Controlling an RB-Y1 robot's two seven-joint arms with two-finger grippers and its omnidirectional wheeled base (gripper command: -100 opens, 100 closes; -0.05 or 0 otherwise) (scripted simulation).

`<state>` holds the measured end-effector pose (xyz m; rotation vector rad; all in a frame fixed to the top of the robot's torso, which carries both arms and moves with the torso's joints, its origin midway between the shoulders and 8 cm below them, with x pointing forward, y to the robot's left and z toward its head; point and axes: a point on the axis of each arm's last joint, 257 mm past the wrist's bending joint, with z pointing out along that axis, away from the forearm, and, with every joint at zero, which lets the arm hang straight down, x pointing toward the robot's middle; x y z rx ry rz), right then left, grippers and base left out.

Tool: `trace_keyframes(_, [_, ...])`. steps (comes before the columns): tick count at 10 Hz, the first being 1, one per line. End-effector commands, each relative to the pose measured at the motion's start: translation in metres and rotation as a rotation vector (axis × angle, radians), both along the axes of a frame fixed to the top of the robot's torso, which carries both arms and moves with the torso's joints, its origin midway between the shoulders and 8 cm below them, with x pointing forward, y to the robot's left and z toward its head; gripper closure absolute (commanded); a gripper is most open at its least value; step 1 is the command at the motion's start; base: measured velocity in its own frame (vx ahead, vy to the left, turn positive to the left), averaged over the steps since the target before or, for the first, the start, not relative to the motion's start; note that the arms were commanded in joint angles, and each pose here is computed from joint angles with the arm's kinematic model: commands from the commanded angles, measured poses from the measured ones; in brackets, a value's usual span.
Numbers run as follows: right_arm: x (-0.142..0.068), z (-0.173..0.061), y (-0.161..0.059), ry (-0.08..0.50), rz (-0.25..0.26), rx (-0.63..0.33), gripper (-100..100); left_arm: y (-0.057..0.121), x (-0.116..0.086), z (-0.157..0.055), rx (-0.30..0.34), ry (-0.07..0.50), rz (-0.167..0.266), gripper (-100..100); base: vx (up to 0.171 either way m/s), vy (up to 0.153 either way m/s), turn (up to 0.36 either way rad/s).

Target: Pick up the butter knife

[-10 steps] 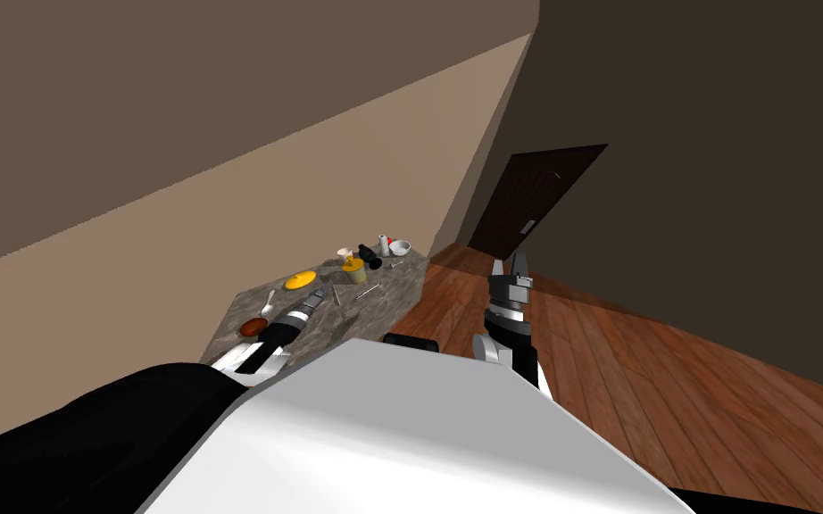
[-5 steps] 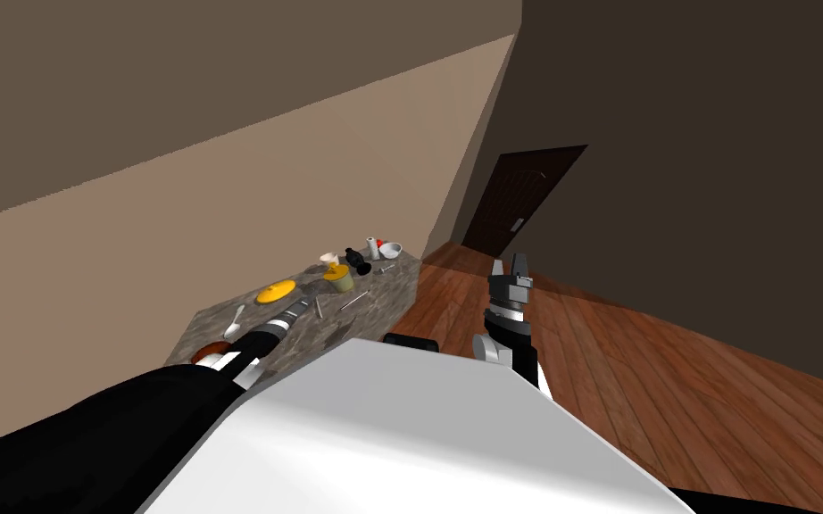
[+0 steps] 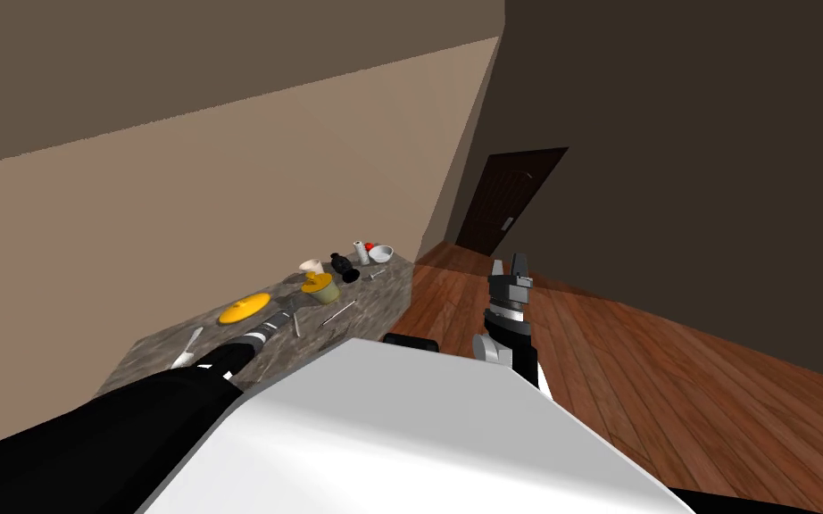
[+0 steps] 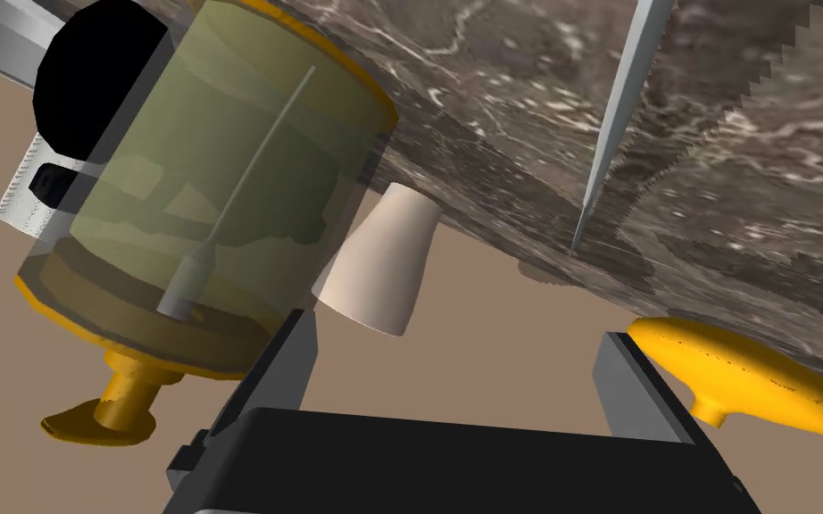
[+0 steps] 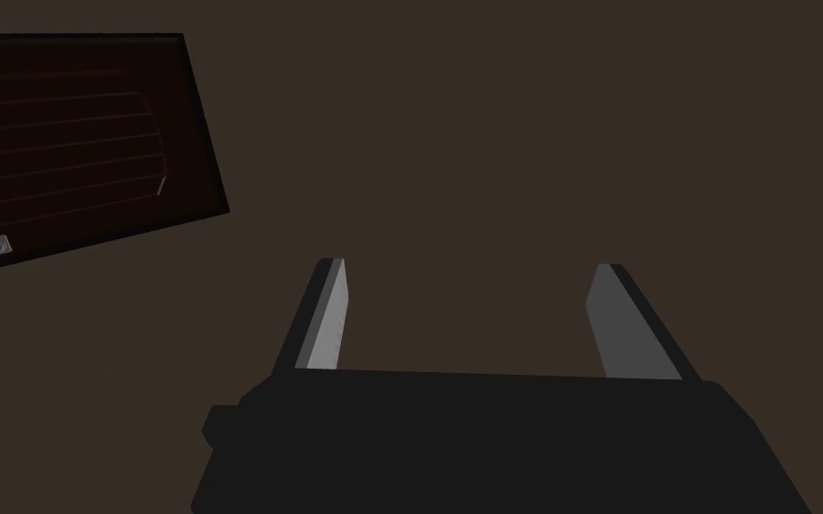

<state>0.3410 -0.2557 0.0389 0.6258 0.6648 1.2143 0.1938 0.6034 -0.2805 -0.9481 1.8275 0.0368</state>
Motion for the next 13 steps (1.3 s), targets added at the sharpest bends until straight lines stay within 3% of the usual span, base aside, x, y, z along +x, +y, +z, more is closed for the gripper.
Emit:
trace_keyframes(1, [0.000, 0.000, 0.000, 0.000, 0.000, 0.000, 0, 0.016, -0.029, -0.015, 0.013, 0.072, 0.054, -100, 0.104, -0.070, -0.131])
trace_keyframes(2, [0.000, 0.000, 0.000, 0.000, 0.000, 0.000, 0, 0.026, -0.047, -0.021, 0.020, 0.114, 0.086, -100, 0.095, -0.052, -0.138])
trace_keyframes(3, [0.000, 0.000, 0.000, 0.000, 0.000, 0.000, 0, 0.026, -0.047, -0.021, 0.020, 0.114, 0.086, -100, 0.071, -0.018, -0.033])
trace_keyframes(5, [0.000, 0.000, 0.000, 0.000, 0.000, 0.000, 0, 0.045, -0.082, -0.031, 0.031, 0.200, 0.145, -100, 0.063, -0.032, -0.102])
trace_keyframes(6, [0.000, 0.000, 0.000, 0.000, 0.000, 0.000, 0, 0.045, -0.082, -0.031, 0.031, 0.200, 0.145, -100, 0.063, -0.025, -0.039])
trace_keyframes(9, [0.000, 0.000, 0.000, 0.000, 0.000, 0.000, 0, 0.067, -0.133, -0.043, 0.039, 0.320, 0.226, -100, 0.083, -0.017, -0.103])
trace_keyframes(10, [0.000, 0.000, 0.000, 0.000, 0.000, 0.000, 0, 0.067, -0.133, -0.043, 0.039, 0.320, 0.226, -100, 0.066, -0.026, -0.040])
trace_keyframes(12, [0.000, 0.000, 0.000, 0.000, 0.000, 0.000, 0, 0.076, -0.165, -0.050, 0.037, 0.387, 0.273, -100, 0.056, -0.027, -0.087])
trace_keyframes(13, [0.000, 0.000, 0.000, 0.000, 0.000, 0.000, 0, 0.080, -0.191, -0.056, 0.029, 0.438, 0.311, -100, 0.098, -0.026, -0.136])
